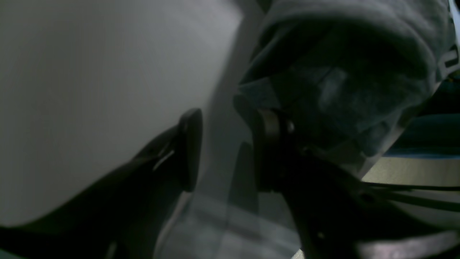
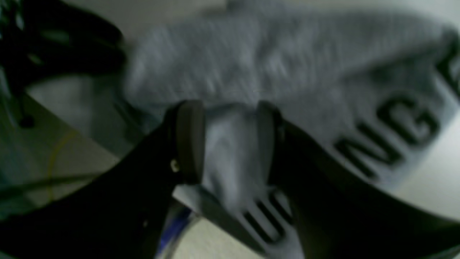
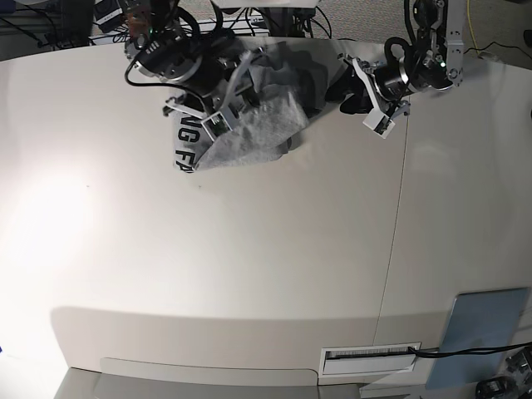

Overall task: Fold the T-shirt properly
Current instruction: 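Grasp the edge of the folded bundle with the right gripper, then lift and flip the bundle over with the right gripper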

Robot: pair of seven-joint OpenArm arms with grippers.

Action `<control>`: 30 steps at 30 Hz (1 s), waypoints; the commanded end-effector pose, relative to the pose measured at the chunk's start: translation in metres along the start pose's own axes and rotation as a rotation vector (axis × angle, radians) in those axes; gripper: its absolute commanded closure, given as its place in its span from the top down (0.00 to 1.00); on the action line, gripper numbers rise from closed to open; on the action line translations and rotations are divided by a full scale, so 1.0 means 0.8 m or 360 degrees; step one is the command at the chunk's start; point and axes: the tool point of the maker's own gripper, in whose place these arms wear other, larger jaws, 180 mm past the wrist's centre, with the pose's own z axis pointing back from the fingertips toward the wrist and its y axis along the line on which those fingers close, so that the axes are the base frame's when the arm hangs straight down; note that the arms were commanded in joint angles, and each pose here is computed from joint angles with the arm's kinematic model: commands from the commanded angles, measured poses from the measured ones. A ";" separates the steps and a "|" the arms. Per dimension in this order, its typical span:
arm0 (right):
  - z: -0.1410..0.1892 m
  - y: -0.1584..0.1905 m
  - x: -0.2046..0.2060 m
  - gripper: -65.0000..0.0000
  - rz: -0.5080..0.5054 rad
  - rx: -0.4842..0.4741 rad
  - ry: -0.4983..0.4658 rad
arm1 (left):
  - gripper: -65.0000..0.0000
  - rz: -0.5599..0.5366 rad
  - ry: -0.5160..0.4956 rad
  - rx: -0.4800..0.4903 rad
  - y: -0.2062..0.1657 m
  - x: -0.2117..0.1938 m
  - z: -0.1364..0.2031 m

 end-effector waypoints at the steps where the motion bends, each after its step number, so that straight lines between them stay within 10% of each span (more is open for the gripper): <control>1: 0.007 -0.010 0.010 0.37 0.0032 -0.0039 -0.0055 | 0.36 -0.0024 -0.0063 -0.0014 -0.002 0.014 0.004; 10: -0.013 -0.054 -0.022 0.37 0.0054 -0.0189 0.0076 | 0.36 -0.0021 -0.0066 -0.0016 -0.002 0.015 0.004; 30: -0.070 -0.087 0.210 0.37 -0.0037 -0.0277 -0.0578 | 0.36 -0.0019 -0.0052 -0.0017 -0.002 0.013 0.004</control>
